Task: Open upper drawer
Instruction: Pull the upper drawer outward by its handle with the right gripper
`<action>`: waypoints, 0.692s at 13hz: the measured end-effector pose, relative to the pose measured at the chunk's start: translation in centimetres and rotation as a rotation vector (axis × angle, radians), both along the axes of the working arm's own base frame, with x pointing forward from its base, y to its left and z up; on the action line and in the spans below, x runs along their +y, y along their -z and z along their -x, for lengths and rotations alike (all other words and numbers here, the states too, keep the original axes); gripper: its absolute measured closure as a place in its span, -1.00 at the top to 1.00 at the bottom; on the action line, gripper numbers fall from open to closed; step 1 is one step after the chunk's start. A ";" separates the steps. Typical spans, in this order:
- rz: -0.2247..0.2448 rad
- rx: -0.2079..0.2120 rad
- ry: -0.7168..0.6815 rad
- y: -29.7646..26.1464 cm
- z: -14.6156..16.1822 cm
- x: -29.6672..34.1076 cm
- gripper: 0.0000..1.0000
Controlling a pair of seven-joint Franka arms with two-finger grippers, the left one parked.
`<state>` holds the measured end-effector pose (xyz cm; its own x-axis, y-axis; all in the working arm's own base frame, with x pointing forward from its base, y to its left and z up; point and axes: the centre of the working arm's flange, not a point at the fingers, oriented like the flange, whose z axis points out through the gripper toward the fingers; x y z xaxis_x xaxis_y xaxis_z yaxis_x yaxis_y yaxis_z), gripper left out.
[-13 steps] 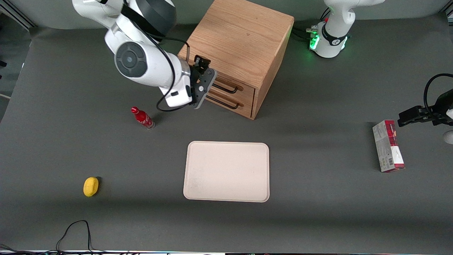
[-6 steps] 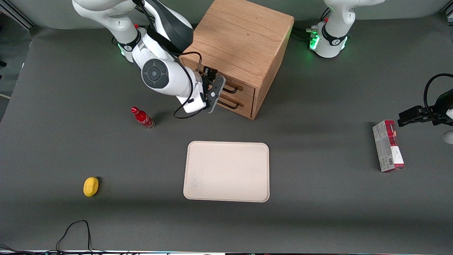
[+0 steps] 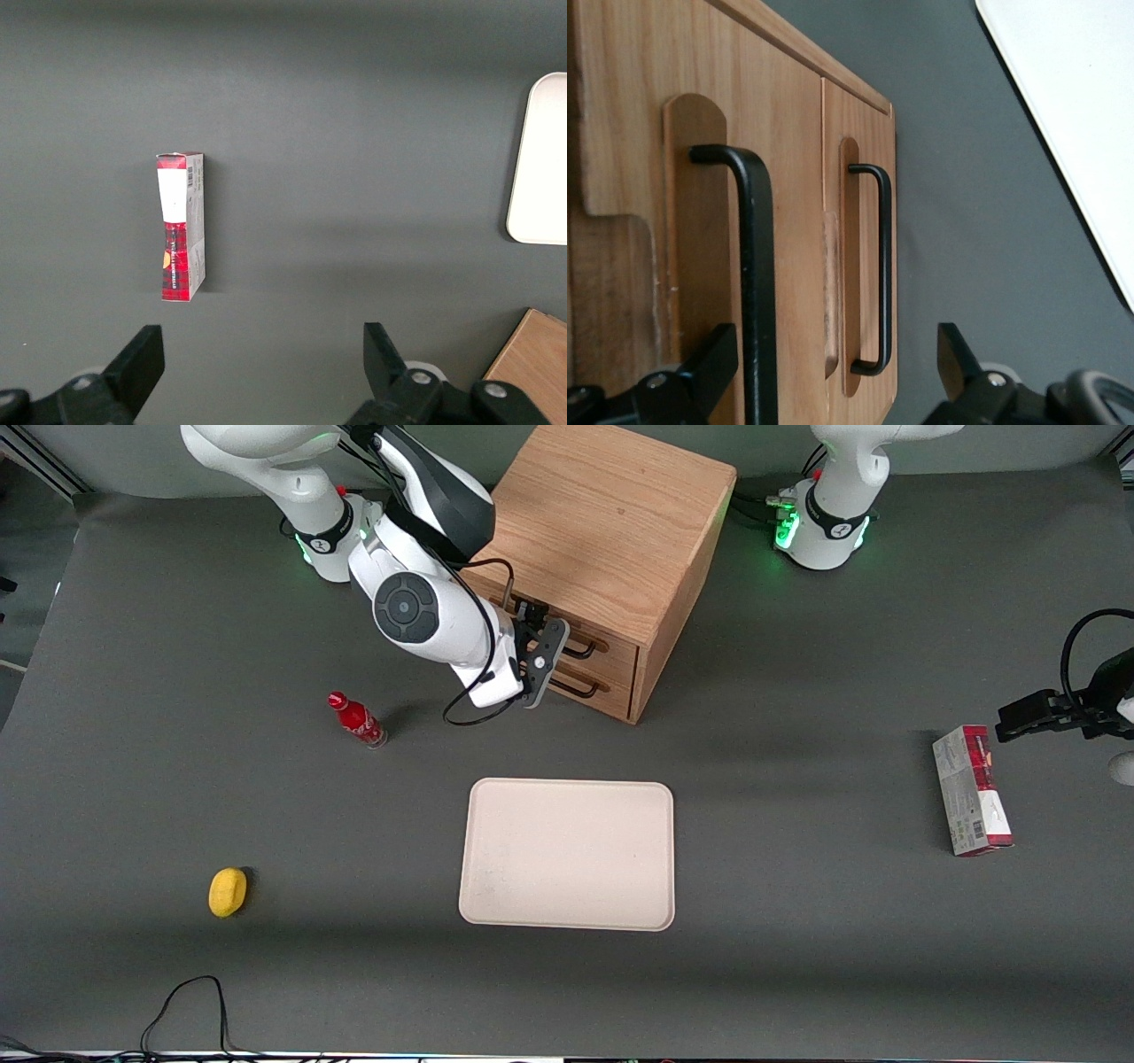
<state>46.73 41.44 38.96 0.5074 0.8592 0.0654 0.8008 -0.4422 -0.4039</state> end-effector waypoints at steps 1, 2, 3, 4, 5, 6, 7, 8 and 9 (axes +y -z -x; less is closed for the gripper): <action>0.001 -0.011 -0.004 0.0 0.0 0.1 1.00; 0.008 -0.028 -0.011 0.0 -0.1 0.1 1.00; 0.020 -0.048 -0.020 0.0 -0.3 0.0 1.00; 0.028 -0.064 -0.029 -0.2 -0.5 -0.1 1.00; 0.035 -0.085 -0.034 -0.4 -0.9 -0.2 1.00; 0.038 -0.109 -0.030 -0.7 -1.9 -0.6 1.00; 0.039 -0.126 -0.016 -0.9 -3.2 -1.2 1.00; 0.038 -0.137 0.004 -0.9 -4.9 -2.1 1.00; 0.030 -0.148 0.017 -0.9 -6.6 -3.1 1.00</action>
